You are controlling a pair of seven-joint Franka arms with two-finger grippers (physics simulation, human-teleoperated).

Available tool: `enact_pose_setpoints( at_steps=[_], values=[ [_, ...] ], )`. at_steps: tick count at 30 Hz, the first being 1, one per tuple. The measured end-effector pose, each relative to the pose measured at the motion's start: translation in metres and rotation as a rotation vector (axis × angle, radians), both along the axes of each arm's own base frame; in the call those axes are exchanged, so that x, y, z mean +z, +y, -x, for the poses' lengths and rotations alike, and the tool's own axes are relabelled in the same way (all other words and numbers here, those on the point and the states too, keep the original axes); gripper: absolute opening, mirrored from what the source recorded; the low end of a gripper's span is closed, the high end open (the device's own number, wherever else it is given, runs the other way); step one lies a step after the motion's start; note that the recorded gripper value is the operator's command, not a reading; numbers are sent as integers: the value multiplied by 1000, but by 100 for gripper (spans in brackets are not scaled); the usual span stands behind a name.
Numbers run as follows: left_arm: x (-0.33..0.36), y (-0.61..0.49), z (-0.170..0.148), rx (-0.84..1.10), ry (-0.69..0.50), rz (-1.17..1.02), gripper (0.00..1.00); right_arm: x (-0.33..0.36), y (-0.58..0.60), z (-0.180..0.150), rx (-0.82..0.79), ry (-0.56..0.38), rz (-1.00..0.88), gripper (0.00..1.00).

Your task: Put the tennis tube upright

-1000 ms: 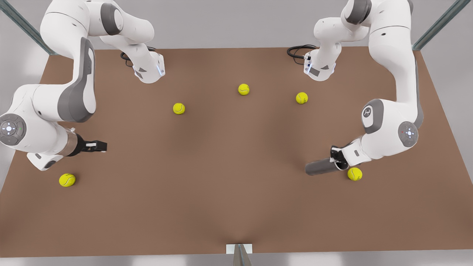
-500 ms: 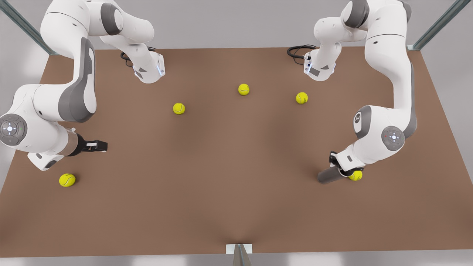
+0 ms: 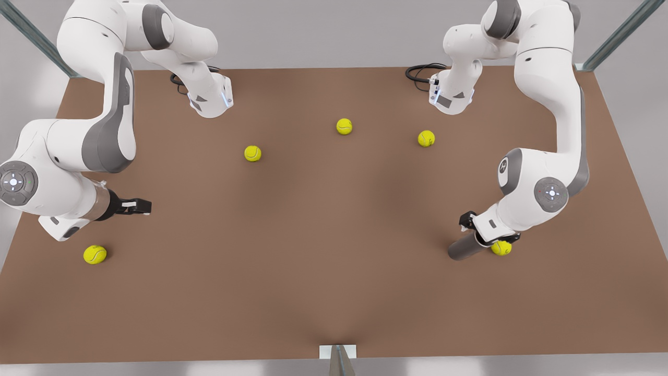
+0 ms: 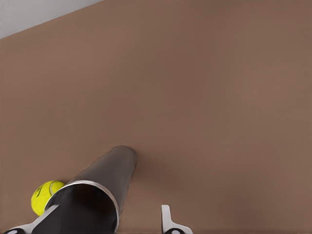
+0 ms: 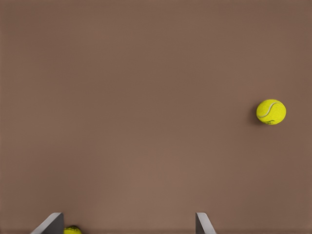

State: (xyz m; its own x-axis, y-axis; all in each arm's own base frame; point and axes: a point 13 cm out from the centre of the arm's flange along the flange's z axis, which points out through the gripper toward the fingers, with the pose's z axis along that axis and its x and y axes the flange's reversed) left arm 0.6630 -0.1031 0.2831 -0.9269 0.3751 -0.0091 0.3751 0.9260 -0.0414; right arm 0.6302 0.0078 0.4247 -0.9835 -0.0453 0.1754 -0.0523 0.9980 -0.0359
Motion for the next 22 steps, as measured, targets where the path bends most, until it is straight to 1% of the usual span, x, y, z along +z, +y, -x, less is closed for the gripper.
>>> enact_pose_setpoints(
  at_steps=[6, 9, 11, 13, 15, 18, 22],
  values=[
    [9, 0, -3, 14, -12, -1, 100, -1, 0, 0, 0, 1, 0, 100],
    [62, 5, -27, 45, -88, 10, 100, -1, 0, 0, 0, 1, 0, 100],
    [109, 14, -32, 79, -114, 11, 100, -1, 0, 0, 0, 1, -1, 100],
    [141, 30, -20, 115, -105, -4, 100, 0, -4, 0, -7, -1, 1, 100],
    [154, 36, -5, 135, -80, -24, 100, 1, -5, -1, -9, -4, 2, 100],
    [155, 42, 9, 163, -35, -45, 100, 2, -7, 2, -12, 3, 2, 100],
    [152, 43, 19, 191, 5, -59, 100, 2, -1, 6, -3, 20, 2, 100]
  ],
)
